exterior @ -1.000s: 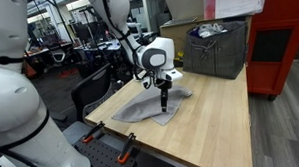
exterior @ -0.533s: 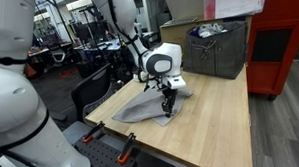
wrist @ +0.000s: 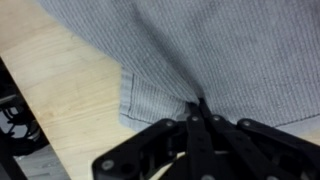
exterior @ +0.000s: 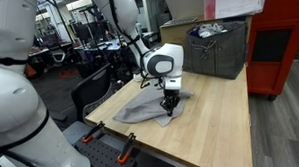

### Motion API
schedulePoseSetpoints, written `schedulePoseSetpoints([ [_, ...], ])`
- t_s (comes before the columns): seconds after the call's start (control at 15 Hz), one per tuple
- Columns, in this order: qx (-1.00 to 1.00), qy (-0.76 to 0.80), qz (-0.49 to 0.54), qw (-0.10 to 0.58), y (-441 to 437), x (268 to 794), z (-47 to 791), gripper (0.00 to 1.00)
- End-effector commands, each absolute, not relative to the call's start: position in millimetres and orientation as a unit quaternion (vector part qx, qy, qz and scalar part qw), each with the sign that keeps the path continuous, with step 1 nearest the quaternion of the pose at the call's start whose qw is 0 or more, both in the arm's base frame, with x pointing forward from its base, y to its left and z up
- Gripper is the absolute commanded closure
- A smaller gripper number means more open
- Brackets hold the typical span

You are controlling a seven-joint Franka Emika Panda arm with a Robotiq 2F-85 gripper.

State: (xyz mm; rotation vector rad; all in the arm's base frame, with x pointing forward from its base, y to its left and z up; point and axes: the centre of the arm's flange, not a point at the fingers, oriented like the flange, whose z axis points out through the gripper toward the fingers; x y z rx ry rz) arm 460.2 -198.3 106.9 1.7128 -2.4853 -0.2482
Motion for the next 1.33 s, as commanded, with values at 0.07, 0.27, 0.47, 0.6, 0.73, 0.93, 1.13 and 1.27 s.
schedulePoseSetpoints([
  [0.07, 0.471, -0.875, -0.055, 0.102, -214.7, 453.3, 100.1, 0.99],
  [0.27, 0.422, -0.895, -0.035, 0.137, -229.5, 444.0, 98.8, 0.99],
  [0.47, 0.398, -0.903, -0.026, 0.159, -239.0, 438.6, 100.2, 0.99],
  [0.6, 0.39, -0.905, -0.023, 0.17, -242.6, 436.5, 101.9, 0.73],
  [0.73, 0.39, -0.904, -0.023, 0.173, -242.7, 435.4, 105.2, 0.65],
  [0.93, 0.398, -0.902, -0.033, 0.164, -241.4, 437.1, 113.5, 0.43],
  [1.13, 0.408, -0.902, -0.046, 0.135, -240.9, 440.0, 130.4, 0.21],
  [1.27, 0.421, -0.898, -0.055, 0.112, -237.5, 441.6, 147.0, 0.06],
])
